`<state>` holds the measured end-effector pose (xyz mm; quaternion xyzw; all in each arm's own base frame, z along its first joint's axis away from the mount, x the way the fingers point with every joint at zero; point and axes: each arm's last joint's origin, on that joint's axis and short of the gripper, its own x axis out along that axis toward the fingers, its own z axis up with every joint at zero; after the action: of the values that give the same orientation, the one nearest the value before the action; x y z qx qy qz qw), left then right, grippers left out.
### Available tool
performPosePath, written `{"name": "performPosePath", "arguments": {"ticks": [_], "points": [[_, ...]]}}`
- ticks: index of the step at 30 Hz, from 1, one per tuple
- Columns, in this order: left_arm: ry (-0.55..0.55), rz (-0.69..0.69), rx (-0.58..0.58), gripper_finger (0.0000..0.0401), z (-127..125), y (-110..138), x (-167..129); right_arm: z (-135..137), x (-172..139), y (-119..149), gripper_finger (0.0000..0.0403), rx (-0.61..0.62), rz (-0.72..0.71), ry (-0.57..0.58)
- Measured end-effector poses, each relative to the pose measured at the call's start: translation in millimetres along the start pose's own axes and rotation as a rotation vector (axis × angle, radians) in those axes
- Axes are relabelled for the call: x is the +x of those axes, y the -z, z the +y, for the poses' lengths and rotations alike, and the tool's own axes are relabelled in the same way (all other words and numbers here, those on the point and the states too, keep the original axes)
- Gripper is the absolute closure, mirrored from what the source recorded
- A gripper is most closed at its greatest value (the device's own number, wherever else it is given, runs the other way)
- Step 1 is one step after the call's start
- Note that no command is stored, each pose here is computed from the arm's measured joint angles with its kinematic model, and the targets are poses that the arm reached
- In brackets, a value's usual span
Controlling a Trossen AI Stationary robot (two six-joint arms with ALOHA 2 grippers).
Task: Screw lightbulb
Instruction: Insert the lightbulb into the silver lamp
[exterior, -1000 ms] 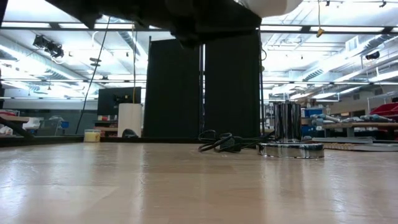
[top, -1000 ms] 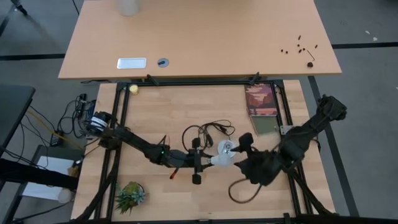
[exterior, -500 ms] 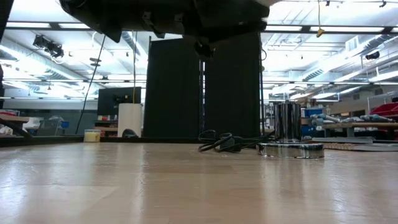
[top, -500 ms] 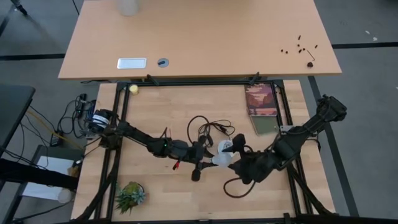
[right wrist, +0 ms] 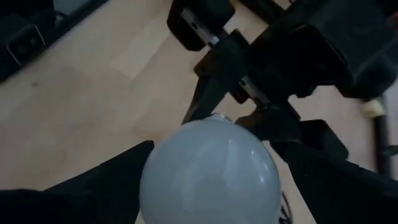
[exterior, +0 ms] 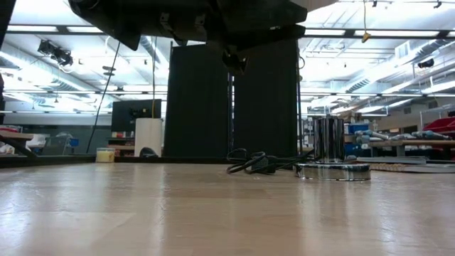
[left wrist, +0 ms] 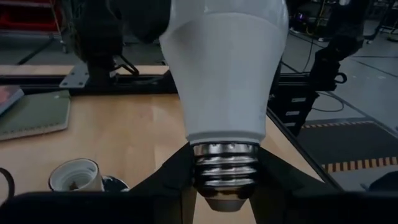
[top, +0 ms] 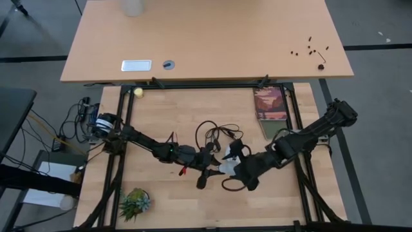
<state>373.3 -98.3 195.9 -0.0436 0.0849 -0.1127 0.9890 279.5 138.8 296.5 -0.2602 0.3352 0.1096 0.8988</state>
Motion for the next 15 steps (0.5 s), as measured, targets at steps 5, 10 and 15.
{"name": "performPosePath", "arguments": {"ticks": [5,10,15], "points": [[-0.004,0.02,-0.039,0.028,1.8,1.8,0.0,-6.0,11.5,3.7,0.0039,0.047,0.023,-0.031],[-0.011,0.02,-0.075,0.028,4.1,1.6,0.1,-10.4,15.6,5.5,0.0058,0.04,0.035,-0.023],[-0.018,0.008,-0.087,0.028,7.5,0.1,0.2,-8.6,25.5,6.9,0.0076,0.014,0.052,-0.039]]}}
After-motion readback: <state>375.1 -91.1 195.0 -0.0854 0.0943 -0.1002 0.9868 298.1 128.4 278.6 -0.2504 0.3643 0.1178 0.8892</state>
